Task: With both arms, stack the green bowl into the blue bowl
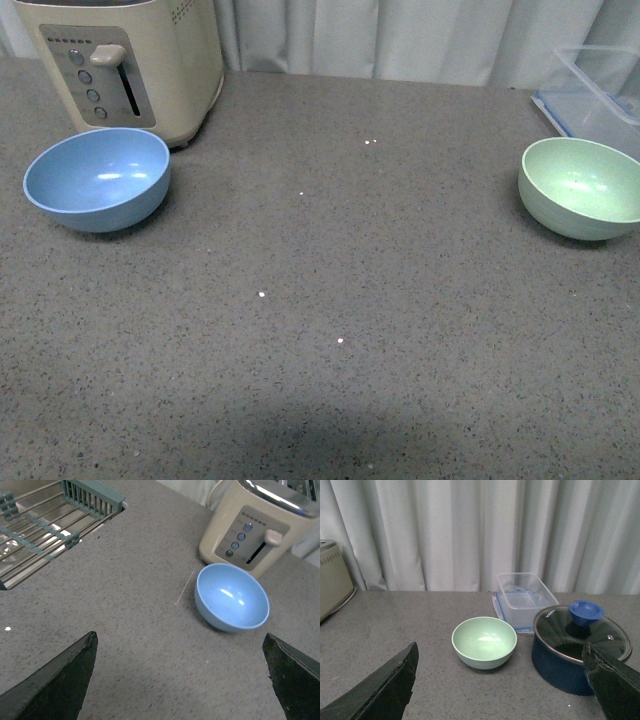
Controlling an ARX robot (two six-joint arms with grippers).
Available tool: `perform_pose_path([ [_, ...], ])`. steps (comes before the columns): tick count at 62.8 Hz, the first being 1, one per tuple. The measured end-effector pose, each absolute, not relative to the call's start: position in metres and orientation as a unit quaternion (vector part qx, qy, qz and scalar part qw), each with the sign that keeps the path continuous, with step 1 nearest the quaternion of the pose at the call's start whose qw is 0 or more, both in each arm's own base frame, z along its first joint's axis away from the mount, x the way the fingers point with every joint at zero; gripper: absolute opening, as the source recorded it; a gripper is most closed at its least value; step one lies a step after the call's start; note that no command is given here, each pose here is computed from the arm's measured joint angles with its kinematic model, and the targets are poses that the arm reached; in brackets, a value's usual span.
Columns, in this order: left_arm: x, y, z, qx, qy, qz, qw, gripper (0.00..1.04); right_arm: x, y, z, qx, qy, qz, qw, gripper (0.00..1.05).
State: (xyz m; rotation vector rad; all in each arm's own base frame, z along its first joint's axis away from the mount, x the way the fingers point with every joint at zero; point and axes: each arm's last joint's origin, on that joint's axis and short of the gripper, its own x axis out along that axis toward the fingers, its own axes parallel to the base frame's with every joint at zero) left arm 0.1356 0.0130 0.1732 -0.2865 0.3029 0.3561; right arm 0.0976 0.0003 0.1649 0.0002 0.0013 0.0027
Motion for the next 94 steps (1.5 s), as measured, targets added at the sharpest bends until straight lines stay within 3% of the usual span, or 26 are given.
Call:
perform_pose_path([
  [10, 0.192, 0.012, 0.185, -0.199, 0.188, 0.177, 0.945, 0.98, 0.098, 0.0, 0.165, 0.0, 0.001, 0.001, 1.0, 0.96],
  [17, 0.244, 0.011, 0.165, -0.248, 0.261, 0.215, 0.908, 0.98, 0.098, 0.0, 0.165, 0.0, 0.001, 0.001, 1.0, 0.96],
  [26, 0.276, 0.012, 0.145, -0.265, 0.301, 0.227, 0.887, 0.98, 0.098, 0.0, 0.165, 0.0, 0.001, 0.001, 1.0, 0.96],
  [63, 0.349, 0.005, 0.102, -0.258, 0.342, 0.241, 0.871, 0.98, 0.098, 0.0, 0.165, 0.0, 0.001, 0.001, 1.0, 0.96],
  [78, 0.358, -0.002, 0.093, -0.252, 0.362, 0.236, 0.866, 0.98, 0.098, 0.0, 0.165, 0.0, 0.001, 0.001, 1.0, 0.96],
  [94, 0.368, 0.003, 0.083, -0.249, 0.374, 0.236, 0.862, 0.61, 0.098, 0.0, 0.165, 0.0, 0.001, 0.001, 1.0, 0.96],
])
